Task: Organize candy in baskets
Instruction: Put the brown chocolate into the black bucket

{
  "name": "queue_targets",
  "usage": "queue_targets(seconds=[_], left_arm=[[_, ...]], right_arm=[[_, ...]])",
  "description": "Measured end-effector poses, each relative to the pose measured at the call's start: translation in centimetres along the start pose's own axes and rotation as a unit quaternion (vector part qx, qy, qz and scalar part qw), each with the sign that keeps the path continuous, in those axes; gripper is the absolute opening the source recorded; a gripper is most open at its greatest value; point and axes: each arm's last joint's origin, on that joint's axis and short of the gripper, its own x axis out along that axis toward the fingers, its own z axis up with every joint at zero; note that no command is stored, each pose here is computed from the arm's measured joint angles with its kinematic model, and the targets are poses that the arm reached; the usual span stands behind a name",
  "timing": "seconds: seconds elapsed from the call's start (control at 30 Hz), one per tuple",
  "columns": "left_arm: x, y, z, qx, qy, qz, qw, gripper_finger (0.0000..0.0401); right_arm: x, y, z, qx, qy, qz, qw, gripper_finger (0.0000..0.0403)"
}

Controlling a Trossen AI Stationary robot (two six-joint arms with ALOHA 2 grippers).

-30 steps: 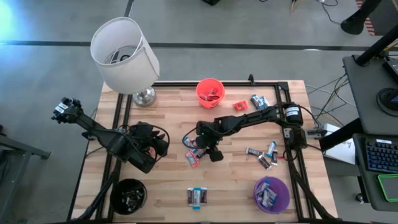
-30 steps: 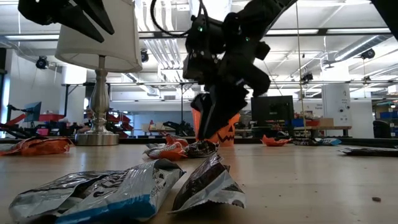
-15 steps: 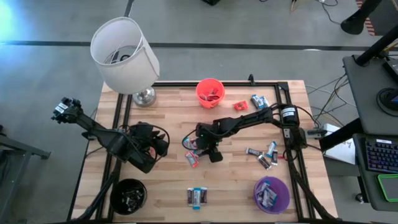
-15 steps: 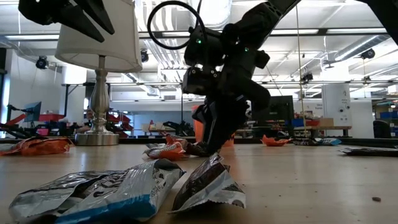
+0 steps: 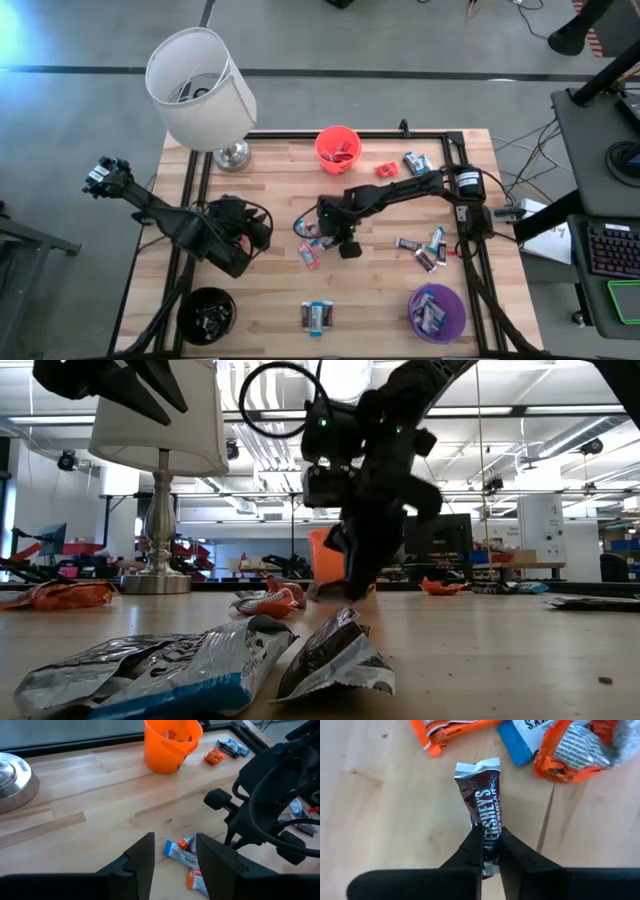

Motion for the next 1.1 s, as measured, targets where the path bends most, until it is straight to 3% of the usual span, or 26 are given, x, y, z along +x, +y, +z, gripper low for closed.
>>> queue_targets(seconds=[0.4, 0.63, 0.9, 1.1], left_arm=[[-1.3, -1.8, 4.4, 0.028, -0.013, -0.024, 0.999, 0.0170], [-1.8, -2.8, 5.3, 0.048, -0.021, -0.058, 0.997, 0.0170], [-1.7, -4.7, 5.2, 0.127, 0.002, -0.150, 0.980, 0.0166], [-1.7, -5.2, 5.4, 0.193, -0.003, -0.181, 0.965, 0.0166]], right_arm=[[-8.2, 1.8, 3.6, 0.009, -0.112, -0.024, 0.993, 0.0023], [-13.5, 2.5, 5.4, 0.013, -0.185, -0.130, 0.974, 0.0023], [-17.5, 3.2, 6.2, 0.020, -0.253, -0.151, 0.955, 0.0023], [-19.0, 3.7, 6.0, 0.016, -0.273, -0.153, 0.950, 0.0023]])
